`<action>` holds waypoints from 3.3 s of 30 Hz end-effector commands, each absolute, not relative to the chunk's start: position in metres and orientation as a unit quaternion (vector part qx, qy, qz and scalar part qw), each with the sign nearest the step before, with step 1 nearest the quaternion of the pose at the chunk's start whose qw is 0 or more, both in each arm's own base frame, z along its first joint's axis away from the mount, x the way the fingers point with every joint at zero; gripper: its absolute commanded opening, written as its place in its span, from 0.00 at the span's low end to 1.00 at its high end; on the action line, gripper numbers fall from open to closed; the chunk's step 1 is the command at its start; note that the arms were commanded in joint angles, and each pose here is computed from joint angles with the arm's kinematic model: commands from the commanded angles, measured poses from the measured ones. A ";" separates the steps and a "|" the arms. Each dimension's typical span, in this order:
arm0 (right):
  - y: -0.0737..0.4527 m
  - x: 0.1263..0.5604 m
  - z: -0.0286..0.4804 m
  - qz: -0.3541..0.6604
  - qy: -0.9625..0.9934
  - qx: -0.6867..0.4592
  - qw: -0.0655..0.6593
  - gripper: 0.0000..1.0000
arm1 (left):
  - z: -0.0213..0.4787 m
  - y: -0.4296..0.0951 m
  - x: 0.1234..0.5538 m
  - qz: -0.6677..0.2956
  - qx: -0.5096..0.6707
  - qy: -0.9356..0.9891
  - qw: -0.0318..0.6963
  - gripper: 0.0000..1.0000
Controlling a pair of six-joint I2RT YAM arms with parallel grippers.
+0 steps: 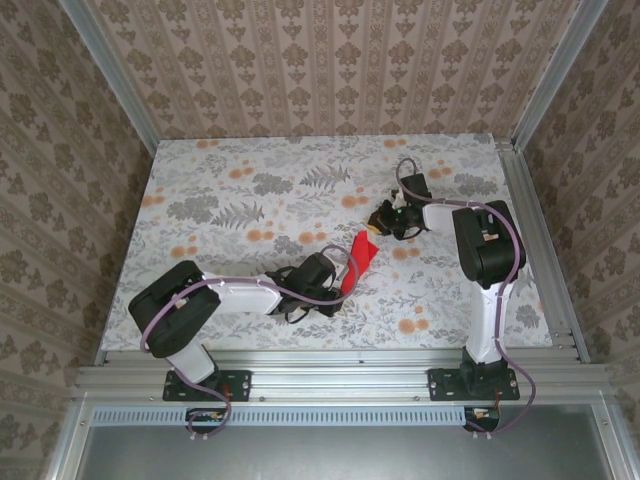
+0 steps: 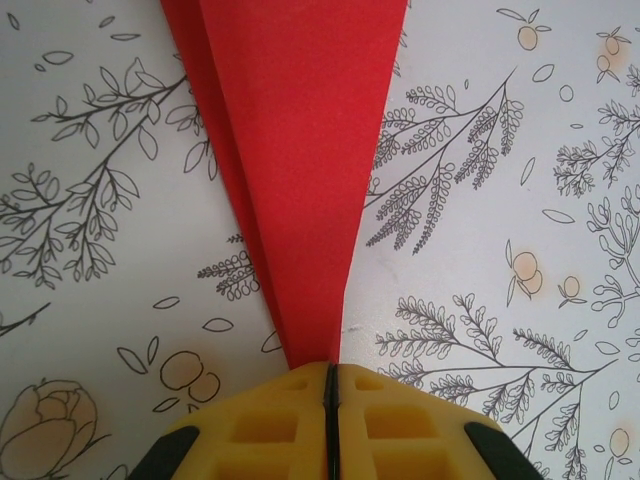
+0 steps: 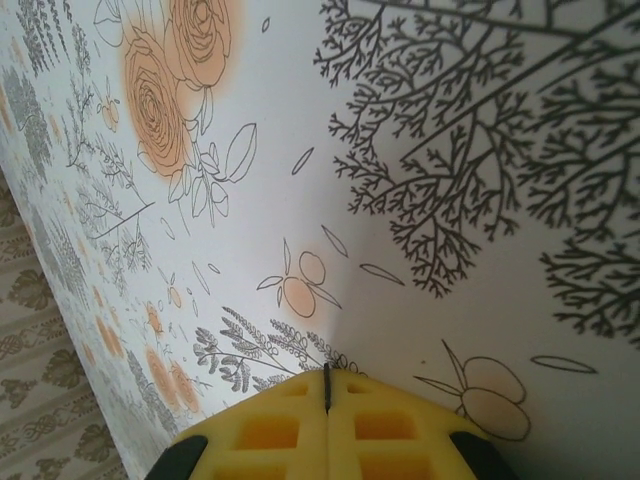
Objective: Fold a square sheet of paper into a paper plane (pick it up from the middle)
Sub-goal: Fold the wing for the fifth time at the center of the table, then turn over the paper at the center of the table.
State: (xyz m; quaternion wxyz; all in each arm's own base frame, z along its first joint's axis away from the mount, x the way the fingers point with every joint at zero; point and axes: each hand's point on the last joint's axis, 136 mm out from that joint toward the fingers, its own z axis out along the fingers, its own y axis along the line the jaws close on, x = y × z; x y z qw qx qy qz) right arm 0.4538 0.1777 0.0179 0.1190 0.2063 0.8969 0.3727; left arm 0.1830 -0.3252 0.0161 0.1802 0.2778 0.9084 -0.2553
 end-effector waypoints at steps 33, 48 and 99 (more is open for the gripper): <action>0.162 0.302 0.056 0.400 0.887 0.192 0.131 0.40 | 0.062 -0.338 0.208 -0.161 0.328 0.918 0.152 0.50; 0.166 0.290 0.063 0.417 0.880 0.189 0.129 0.42 | 0.048 -0.334 0.221 -0.150 0.307 0.928 0.147 0.23; 0.285 0.281 0.044 0.477 0.862 0.152 0.075 0.39 | 0.058 -0.312 0.227 -0.323 0.192 0.919 0.121 0.07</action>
